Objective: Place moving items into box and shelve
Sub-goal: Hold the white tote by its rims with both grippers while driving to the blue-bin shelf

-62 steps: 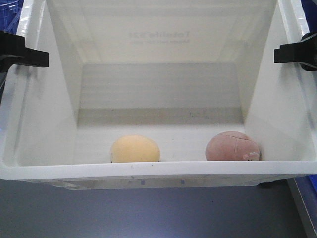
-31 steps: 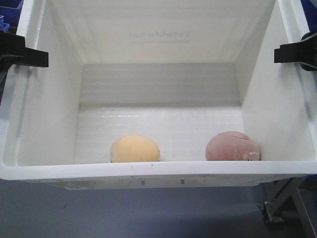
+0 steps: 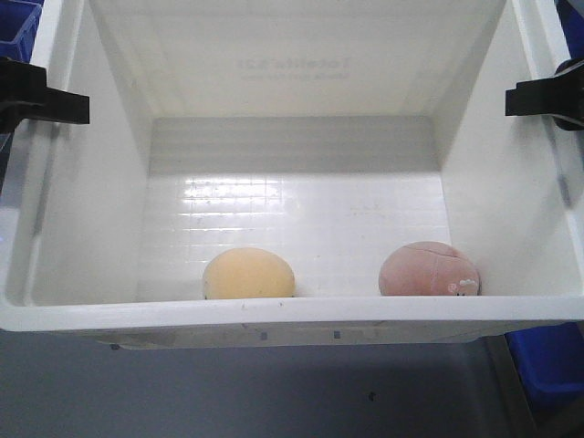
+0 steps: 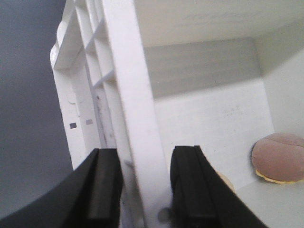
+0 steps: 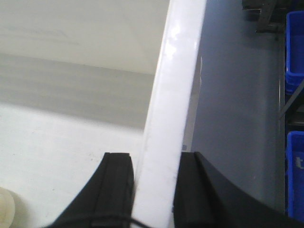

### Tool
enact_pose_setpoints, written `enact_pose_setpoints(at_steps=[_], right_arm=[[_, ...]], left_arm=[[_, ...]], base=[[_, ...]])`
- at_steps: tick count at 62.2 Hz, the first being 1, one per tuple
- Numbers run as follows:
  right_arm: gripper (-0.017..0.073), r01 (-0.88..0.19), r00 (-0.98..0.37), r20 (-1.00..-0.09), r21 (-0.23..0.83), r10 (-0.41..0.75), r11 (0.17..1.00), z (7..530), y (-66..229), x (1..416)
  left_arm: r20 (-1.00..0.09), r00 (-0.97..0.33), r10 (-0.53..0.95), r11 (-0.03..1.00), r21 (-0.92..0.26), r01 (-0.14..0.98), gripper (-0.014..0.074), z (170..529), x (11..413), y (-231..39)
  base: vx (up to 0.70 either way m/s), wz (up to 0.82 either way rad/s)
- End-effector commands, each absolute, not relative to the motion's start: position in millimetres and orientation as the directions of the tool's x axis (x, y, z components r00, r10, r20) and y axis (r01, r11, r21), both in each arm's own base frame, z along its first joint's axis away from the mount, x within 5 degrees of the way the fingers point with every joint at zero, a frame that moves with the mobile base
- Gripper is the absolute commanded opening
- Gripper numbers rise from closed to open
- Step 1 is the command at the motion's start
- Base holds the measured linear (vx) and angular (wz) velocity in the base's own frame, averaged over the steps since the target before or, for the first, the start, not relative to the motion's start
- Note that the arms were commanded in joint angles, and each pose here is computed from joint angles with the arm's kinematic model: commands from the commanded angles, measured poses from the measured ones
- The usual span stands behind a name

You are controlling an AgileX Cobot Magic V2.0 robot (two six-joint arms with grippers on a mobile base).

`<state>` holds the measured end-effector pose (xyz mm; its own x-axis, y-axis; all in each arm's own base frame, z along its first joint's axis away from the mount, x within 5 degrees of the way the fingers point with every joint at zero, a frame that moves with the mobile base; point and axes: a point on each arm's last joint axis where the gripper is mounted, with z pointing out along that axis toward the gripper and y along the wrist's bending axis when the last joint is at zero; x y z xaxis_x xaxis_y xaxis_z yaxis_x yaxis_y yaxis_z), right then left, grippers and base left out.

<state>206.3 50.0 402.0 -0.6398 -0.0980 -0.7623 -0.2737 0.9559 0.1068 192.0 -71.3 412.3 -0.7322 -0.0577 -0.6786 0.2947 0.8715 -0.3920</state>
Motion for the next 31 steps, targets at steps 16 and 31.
enact_pose_setpoints(at_steps=[16, 31], right_arm=[[-0.0006, -0.279, -0.466, -0.884, 0.097, -0.046, 0.955, 432.7, 48.6, 204.2], [-0.0006, -0.279, -0.466, -0.884, 0.097, -0.046, 0.955, 432.7, 48.6, 204.2]], left_arm=[[-0.784, -0.604, -0.143, 0.837, -0.421, 0.349, -0.0006, 441.5, 187.3, -72.9], [-0.784, -0.604, -0.143, 0.837, -0.421, 0.349, -0.0006, 441.5, 187.3, -72.9]], base=[[0.42, 0.06], [0.41, 0.10]])
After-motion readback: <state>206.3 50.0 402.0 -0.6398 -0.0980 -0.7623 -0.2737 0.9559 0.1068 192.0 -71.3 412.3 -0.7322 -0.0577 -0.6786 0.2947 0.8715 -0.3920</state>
